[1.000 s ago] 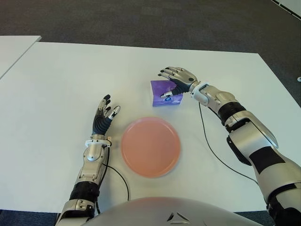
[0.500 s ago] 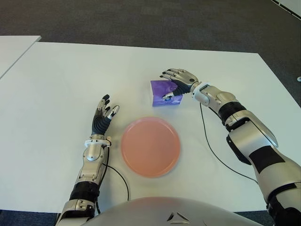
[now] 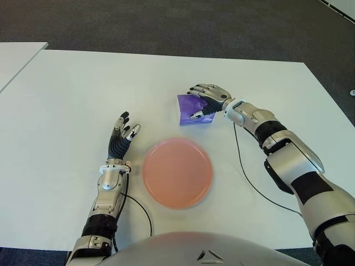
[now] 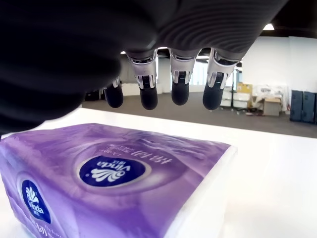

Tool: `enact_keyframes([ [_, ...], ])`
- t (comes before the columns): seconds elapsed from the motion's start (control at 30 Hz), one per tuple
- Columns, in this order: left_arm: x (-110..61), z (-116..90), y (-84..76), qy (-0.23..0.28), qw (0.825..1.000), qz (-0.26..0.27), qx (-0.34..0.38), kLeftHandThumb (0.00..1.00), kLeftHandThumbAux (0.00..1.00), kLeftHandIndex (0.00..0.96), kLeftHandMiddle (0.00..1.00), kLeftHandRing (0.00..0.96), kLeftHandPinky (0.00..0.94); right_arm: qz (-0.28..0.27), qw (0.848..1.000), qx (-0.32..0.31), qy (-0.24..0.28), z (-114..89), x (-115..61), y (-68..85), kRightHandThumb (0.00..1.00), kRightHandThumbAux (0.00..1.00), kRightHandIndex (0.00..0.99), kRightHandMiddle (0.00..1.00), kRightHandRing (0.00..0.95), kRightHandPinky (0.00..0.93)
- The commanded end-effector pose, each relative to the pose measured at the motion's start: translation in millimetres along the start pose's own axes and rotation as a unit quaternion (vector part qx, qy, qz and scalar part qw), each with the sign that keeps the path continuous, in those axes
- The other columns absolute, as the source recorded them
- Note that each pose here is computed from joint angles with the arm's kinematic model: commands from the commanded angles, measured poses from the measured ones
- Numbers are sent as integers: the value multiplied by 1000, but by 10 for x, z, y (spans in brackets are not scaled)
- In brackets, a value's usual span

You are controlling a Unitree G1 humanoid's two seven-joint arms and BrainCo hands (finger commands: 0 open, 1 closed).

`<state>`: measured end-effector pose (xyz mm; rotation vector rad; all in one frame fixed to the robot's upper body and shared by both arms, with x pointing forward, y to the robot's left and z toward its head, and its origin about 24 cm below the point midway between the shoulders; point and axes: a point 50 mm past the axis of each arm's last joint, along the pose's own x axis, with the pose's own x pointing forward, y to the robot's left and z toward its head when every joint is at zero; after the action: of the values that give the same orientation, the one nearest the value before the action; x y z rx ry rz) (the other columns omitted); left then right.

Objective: Put the tissue paper into the plate.

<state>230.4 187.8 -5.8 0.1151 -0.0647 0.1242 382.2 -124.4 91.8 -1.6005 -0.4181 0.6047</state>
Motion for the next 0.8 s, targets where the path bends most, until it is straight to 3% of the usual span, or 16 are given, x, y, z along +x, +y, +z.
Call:
enact_keyframes([
  [0.03, -80, -90, 0, 26, 1000, -2, 0, 344, 449, 0, 0, 0, 0, 17, 1000, -8, 1, 33, 16, 68, 399, 283, 0, 0, 0, 0],
  [0.8, -92, -105, -8, 29, 1000, 8, -1, 356, 430, 0, 0, 0, 0, 54, 999, -7, 0, 147, 68, 211, 409, 287, 0, 0, 0, 0],
])
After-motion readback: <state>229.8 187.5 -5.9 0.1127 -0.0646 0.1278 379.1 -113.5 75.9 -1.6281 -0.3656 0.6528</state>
